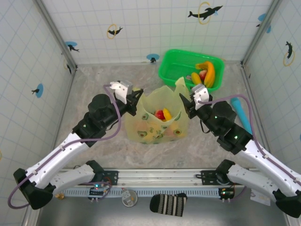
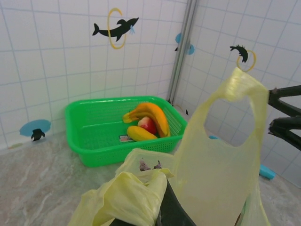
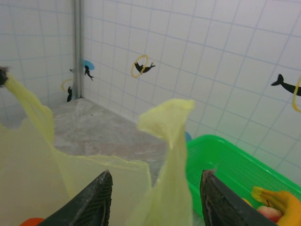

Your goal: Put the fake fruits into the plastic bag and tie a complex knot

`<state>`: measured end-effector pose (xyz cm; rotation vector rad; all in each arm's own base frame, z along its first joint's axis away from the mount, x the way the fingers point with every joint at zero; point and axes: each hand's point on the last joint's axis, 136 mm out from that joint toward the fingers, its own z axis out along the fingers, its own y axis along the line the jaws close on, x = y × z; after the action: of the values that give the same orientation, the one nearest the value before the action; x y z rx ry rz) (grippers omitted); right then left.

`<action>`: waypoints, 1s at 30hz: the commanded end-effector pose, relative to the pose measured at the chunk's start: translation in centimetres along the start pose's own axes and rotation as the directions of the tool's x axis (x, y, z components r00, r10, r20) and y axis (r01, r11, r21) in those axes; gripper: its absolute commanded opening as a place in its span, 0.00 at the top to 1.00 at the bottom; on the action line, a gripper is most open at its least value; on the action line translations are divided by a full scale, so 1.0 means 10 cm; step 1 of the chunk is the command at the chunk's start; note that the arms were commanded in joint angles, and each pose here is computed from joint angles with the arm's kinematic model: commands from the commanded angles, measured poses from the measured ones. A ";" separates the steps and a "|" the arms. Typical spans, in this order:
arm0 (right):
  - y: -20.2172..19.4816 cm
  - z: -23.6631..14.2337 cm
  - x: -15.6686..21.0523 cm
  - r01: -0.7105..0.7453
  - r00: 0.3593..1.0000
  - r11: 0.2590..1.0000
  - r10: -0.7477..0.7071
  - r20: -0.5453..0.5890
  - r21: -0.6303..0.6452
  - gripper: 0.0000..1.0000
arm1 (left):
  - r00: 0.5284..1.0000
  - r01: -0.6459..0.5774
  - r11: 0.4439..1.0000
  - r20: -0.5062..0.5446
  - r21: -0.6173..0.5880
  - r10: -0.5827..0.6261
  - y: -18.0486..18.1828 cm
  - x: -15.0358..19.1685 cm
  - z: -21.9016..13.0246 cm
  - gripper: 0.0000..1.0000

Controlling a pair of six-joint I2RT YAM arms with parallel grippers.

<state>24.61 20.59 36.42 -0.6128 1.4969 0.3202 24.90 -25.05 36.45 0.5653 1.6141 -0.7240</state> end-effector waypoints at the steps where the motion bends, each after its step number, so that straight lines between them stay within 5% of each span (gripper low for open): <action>1: 0.15 -0.20 -0.64 0.005 0.984 0.991 0.019 0.178 -0.133 0.47 | 0.999 -0.024 0.996 0.028 0.080 0.022 -0.16 -0.08 -0.06 1.00; 7: 0.58 -0.21 -0.83 0.053 0.977 0.929 0.028 0.212 -0.367 0.40 | 0.998 -0.055 0.994 0.043 0.091 0.051 -0.18 -0.09 -0.03 1.00; 17: 1.15 0.39 -0.17 0.030 0.998 0.832 0.010 0.069 -0.553 0.08 | 0.995 -0.088 0.988 0.061 0.124 0.081 -0.24 -0.17 0.02 1.00; 30: 1.29 1.03 0.04 -0.050 0.993 0.768 0.107 0.051 -0.638 0.10 | 0.991 -0.128 0.977 0.071 0.172 0.118 -0.33 -0.15 -0.02 1.00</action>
<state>25.71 35.76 30.10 -1.0888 1.4331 0.8711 23.74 -26.77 36.72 0.7175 1.5364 -0.7594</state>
